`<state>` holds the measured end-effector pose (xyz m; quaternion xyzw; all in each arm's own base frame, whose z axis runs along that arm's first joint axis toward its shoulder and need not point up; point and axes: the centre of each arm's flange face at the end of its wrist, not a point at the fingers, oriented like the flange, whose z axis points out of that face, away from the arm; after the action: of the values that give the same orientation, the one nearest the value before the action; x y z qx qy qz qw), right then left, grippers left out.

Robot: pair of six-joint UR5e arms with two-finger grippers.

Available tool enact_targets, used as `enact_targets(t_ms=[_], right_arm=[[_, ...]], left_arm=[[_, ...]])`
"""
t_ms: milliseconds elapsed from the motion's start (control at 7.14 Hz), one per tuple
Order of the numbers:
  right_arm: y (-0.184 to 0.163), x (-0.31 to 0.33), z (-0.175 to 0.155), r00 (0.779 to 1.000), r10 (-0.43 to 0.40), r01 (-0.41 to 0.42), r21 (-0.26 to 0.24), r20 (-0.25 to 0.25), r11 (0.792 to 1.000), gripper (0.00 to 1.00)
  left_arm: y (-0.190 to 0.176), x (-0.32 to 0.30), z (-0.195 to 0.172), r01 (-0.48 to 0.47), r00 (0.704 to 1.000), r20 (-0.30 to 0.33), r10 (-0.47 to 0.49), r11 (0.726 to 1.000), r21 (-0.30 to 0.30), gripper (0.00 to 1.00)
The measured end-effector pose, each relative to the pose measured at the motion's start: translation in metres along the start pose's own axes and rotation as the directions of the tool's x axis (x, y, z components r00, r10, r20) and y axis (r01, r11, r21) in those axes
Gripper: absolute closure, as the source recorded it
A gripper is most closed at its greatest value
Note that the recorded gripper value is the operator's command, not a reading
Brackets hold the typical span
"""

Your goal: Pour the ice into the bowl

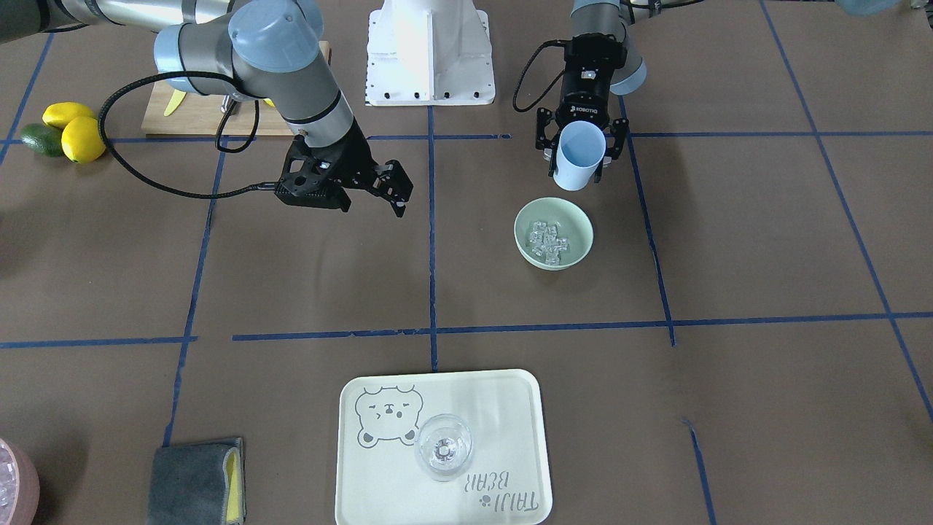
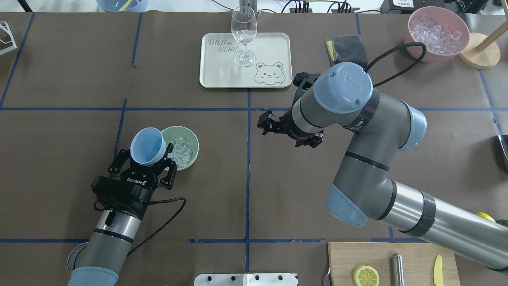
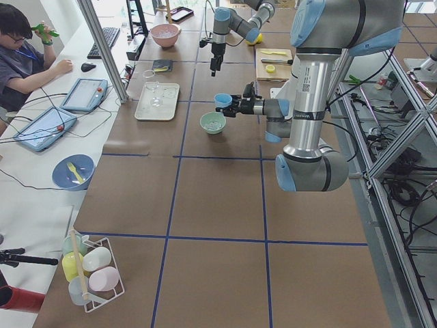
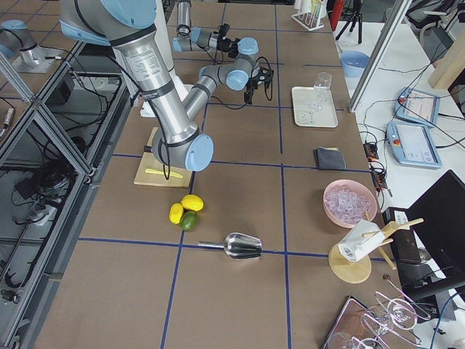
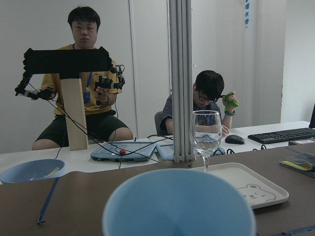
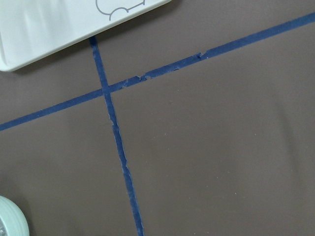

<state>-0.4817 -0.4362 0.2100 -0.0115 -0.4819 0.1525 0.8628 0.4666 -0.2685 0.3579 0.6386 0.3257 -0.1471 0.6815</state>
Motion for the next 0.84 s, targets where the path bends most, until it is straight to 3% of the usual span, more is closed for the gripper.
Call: enact_targets(t_ms=[420, 840], right_arm=[[0.0, 0.0, 0.0, 1.0, 0.0, 0.0, -0.001, 0.0, 1.0, 0.0], [0.001, -0.002, -0.001, 1.0, 0.0, 0.0, -0.002, 0.003, 1.0, 0.0]], left_arm=[[0.024, -0.065, -0.008, -0.108, 0.994, 0.031, 0.109, 0.994, -0.027, 1.0], [0.034, -0.168, -0.021, -0.186, 0.98, 0.062, 0.188, 0.981, -0.048, 1.0]])
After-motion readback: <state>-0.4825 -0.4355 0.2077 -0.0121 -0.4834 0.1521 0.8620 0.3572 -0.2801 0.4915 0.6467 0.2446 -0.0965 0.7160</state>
